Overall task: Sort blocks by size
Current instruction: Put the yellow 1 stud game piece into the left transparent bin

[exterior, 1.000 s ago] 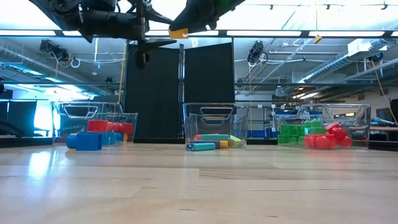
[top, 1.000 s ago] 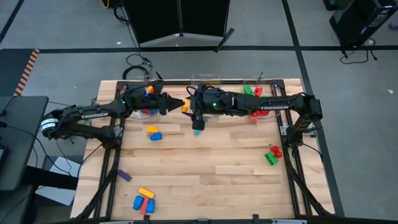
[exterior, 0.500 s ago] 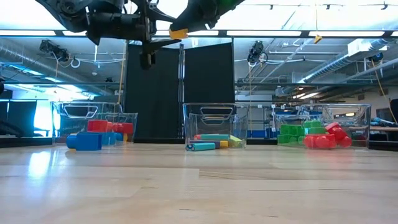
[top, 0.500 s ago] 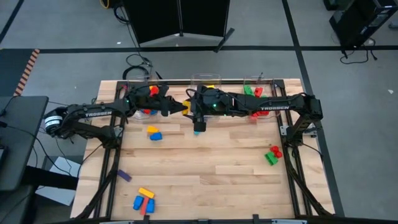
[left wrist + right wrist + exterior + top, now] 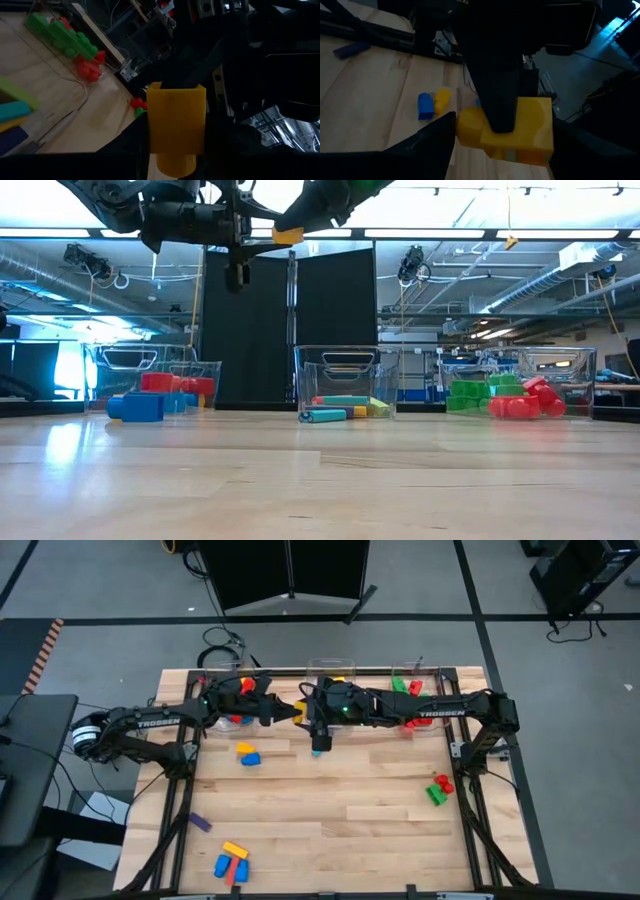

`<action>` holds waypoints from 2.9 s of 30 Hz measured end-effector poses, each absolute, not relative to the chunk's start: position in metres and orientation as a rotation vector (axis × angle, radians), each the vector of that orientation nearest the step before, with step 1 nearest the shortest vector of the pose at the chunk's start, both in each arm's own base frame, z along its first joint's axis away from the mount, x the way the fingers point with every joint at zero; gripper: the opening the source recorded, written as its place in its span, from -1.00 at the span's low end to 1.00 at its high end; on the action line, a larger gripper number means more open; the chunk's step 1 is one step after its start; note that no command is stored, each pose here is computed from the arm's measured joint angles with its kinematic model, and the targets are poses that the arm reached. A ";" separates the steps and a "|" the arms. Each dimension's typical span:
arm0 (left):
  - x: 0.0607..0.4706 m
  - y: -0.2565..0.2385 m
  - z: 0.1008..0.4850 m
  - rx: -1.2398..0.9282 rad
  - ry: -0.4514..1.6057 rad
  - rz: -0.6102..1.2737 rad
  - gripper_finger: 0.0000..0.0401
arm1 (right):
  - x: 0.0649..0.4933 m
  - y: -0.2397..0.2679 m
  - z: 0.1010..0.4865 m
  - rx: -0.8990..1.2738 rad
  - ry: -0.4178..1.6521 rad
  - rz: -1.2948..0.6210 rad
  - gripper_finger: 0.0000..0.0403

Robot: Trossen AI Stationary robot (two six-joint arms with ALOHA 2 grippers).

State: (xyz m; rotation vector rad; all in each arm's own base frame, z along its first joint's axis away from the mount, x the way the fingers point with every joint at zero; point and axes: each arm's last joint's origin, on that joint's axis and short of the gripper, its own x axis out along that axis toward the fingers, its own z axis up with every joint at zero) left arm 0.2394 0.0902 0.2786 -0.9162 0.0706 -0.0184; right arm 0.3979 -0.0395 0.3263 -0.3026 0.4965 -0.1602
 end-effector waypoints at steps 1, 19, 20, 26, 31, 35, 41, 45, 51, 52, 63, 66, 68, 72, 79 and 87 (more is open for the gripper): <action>0.239 0.090 0.279 -0.915 0.069 -0.017 -0.30 | 0.398 -0.039 0.326 -0.303 0.496 -0.160 0.37; 0.239 0.092 0.279 -0.912 0.054 0.009 -0.30 | 0.396 -0.044 0.328 -0.322 0.513 -0.342 0.78; 0.239 0.092 0.279 -0.912 0.053 0.012 -0.30 | 0.395 -0.044 0.329 -0.336 0.513 -0.340 0.79; 0.236 0.098 0.279 -0.915 0.048 0.024 -0.30 | 0.388 -0.044 0.337 -0.363 0.521 -0.362 0.83; 0.231 0.109 0.276 -0.928 0.061 0.047 -0.30 | 0.371 -0.047 0.342 -0.366 0.605 -0.450 0.82; 0.223 0.122 0.273 -0.944 0.068 0.095 -0.30 | 0.355 -0.048 0.341 -0.263 0.700 -0.518 0.80; 0.207 0.146 0.268 -0.961 0.081 0.181 -0.30 | 0.337 -0.049 0.322 -0.099 0.872 -0.576 0.78; 0.188 0.162 0.270 -0.945 0.104 0.269 -0.30 | 0.331 -0.047 0.304 -0.021 0.949 -0.596 0.76; 0.157 0.179 0.288 -0.849 0.305 0.518 -0.30 | 0.327 -0.041 0.282 0.073 0.993 -0.583 0.76; 0.152 0.180 0.293 -0.820 0.356 0.574 -0.30 | 0.327 -0.040 0.279 0.081 0.998 -0.586 0.76; 0.121 0.162 0.293 -0.736 0.887 0.957 -0.26 | 0.334 -0.035 0.269 0.126 0.902 -0.581 0.73; 0.119 0.159 0.275 -0.762 0.942 0.953 -0.26 | 0.338 -0.035 0.271 0.132 0.855 -0.575 0.73; 0.117 0.157 0.265 -0.778 0.975 0.950 -0.26 | 0.340 -0.035 0.273 0.137 0.827 -0.573 0.73; 0.115 0.154 0.249 -0.799 1.027 0.948 -0.26 | 0.342 -0.036 0.274 0.143 0.803 -0.571 0.72; 0.111 0.151 0.227 -0.786 1.104 0.963 -0.24 | 0.342 -0.035 0.274 0.187 0.790 -0.580 0.71; 0.111 0.151 0.222 -0.772 1.102 0.975 -0.17 | 0.343 -0.027 0.274 0.232 0.782 -0.554 0.71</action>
